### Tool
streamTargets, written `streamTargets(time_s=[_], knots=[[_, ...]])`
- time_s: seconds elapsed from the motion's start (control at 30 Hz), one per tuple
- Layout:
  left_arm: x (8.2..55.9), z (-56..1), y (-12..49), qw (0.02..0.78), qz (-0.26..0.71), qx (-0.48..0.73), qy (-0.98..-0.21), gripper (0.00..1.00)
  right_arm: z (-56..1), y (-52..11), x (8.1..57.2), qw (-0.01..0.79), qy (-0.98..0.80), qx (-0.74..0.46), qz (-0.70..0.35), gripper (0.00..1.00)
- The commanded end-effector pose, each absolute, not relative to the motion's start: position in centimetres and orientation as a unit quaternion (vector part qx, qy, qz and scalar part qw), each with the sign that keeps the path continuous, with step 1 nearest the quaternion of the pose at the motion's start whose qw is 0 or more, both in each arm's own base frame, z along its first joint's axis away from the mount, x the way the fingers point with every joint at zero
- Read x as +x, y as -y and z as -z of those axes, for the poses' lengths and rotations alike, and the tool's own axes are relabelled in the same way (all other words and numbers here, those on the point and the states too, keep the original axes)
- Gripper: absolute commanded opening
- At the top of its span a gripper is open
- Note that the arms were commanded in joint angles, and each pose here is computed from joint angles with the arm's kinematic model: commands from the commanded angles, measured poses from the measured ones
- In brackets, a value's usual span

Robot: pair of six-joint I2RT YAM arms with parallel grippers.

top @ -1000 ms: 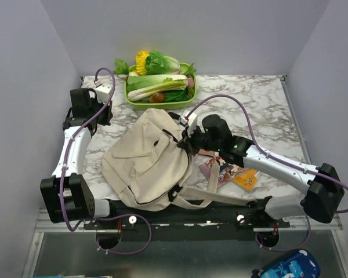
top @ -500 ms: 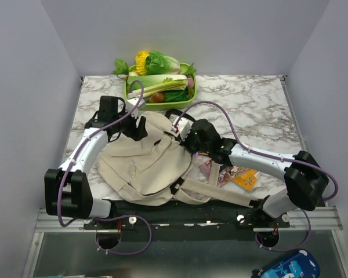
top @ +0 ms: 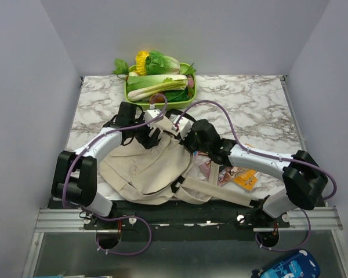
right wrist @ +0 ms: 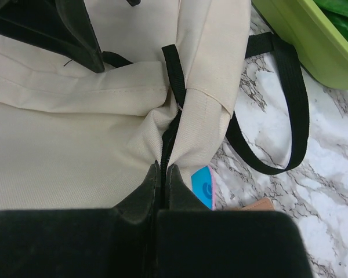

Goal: Pack the student bag
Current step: Place the student bag at the center of the board, then unzip the student bag at the center of the board.

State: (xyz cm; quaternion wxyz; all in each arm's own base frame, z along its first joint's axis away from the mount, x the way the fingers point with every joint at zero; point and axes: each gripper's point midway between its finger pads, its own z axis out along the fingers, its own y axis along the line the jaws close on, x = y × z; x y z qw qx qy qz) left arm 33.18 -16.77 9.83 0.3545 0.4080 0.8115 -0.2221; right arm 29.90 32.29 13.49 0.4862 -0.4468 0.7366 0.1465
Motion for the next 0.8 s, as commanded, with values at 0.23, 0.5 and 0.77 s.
streamTargets(time_s=[0.23,0.5,0.77], knots=[[34.2,-9.1,18.2,0.354,0.221,0.470,-0.778,0.74,-14.1,-33.0,31.1,0.510,-0.739,-0.413,-0.154,0.01],[32.4,-8.8,20.1,0.328,0.256,0.488,-0.767,0.53,-15.0,-33.4,31.0,0.516,-0.736,-0.405,-0.168,0.01],[31.6,-8.5,20.2,0.316,0.255,0.494,-0.769,0.13,-14.4,-33.3,31.1,0.510,-0.746,-0.394,-0.169,0.01]])
